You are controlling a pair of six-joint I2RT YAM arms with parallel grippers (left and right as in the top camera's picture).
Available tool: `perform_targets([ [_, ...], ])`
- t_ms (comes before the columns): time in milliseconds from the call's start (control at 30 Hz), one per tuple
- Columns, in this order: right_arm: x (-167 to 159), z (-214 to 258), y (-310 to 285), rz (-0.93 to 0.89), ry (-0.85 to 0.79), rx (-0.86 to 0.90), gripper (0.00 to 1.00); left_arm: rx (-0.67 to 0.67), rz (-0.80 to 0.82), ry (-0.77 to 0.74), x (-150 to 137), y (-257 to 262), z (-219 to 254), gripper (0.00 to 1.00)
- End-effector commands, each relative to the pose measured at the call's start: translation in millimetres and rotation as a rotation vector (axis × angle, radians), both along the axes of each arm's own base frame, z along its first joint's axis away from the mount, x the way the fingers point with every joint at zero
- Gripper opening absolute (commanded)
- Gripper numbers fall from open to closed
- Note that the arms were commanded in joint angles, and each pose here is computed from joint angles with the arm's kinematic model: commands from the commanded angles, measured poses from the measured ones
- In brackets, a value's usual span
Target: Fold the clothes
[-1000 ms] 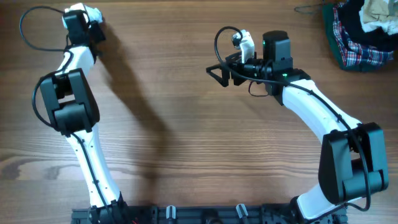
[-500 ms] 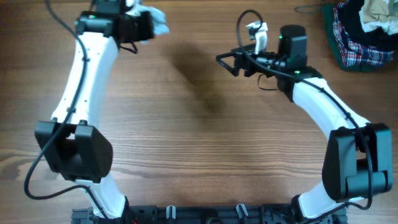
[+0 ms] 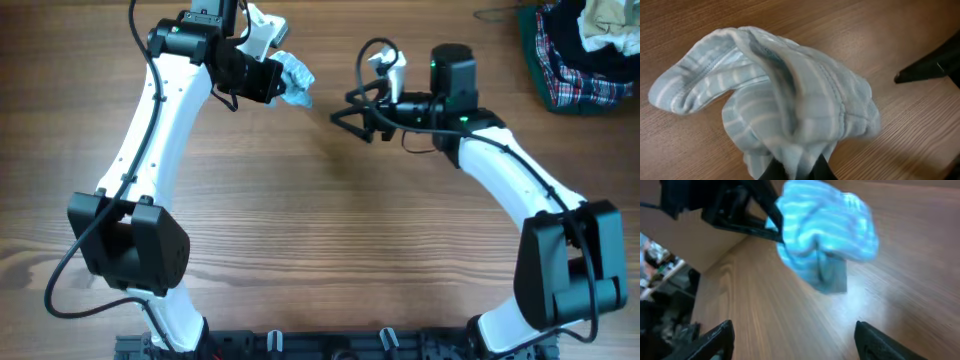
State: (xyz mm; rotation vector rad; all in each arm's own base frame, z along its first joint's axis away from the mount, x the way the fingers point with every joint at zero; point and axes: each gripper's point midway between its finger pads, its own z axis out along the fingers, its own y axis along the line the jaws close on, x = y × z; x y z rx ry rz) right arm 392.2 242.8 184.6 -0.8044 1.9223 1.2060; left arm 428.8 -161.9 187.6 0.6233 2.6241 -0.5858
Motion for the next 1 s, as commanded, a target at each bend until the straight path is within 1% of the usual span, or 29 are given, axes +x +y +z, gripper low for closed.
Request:
perform_targets([
  [0, 7.2, 6.3, 28.5, -0.085, -0.114, -0.097, 0.75, -0.023, -0.057, -0.034, -6.5, -10.7, 12.2, 0.04],
  [67, 11.2, 0.4, 39.1, -0.146, -0.141, -0.157, 0.76, -0.024, -0.071, -0.034, -9.0, -16.5, 12.1, 0.04],
  [200, 15.0, 10.6, 51.9, -0.179, -0.202, -0.153, 0.68, -0.02, -0.075, -0.016, -13.4, -17.2, 10.5, 0.04],
  [400, 30.3, 16.2, 44.2, -0.267, -0.237, -0.167, 0.66, -0.016, -0.074, 0.002, -17.0, -15.9, 8.8, 0.04],
  [433, 31.5, 17.8, 44.0, -0.273, -0.243, -0.164, 0.62, -0.014, -0.074, 0.009, -18.6, -15.5, 8.2, 0.04],
  [467, 35.2, 17.8, 41.3, -0.302, -0.238, -0.167, 0.56, -0.013, -0.074, 0.014, -19.5, -15.3, 7.8, 0.04],
  [500, 38.0, 18.5, 39.3, -0.326, -0.23, -0.165, 0.49, -0.012, -0.074, 0.021, -21.0, -14.9, 7.2, 0.04],
  [533, 38.7, 20.5, 39.7, -0.326, -0.237, -0.159, 0.39, -0.01, -0.074, 0.029, -22.7, -14.5, 6.6, 0.04],
  [600, 39.9, 22.1, 39.5, -0.337, -0.231, -0.15, 0.25, -0.008, -0.074, 0.041, -25.2, -13.9, 5.6, 0.04],
  [667, 41.1, 23.2, 39.0, -0.344, -0.234, -0.147, 0.07, -0.007, -0.074, 0.043, -25.6, -13.8, 5.5, 0.04],
  [700, 41.4, 24.0, 39.1, -0.345, -0.237, -0.145, 0.04, -0.007, -0.074, 0.042, -25.5, -13.7, 5.5, 0.04],
  [733, 41.5, 24.0, 39.1, -0.345, -0.238, -0.145, 0.04, 0.001, -0.07, 0.041, -25.0, -12.4, 4.8, 0.24],
  [767, 41.4, 24.4, 39.1, -0.345, -0.239, -0.145, 0.04, 0.032, -0.058, 0.034, -23.0, -7.5, 2.6, 0.68],
  [800, 41.2, 26.0, 39.1, -0.345, -0.243, -0.143, 0.04, 0.065, -0.046, 0.027, -20.8, -2.2, 0.4, 0.89],
  [833, 40.6, 28.4, 38.9, -0.344, -0.248, -0.141, 0.04, 0.096, -0.033, 0.017, -18.0, 3.0, -1.3, 1.0],
  [967, 35.2, 45.8, 36.4, -0.346, -0.271, -0.127, 0.04, 0.138, -0.003, -0.001, -11.3, 14.8, -2.9, 1.0],
])
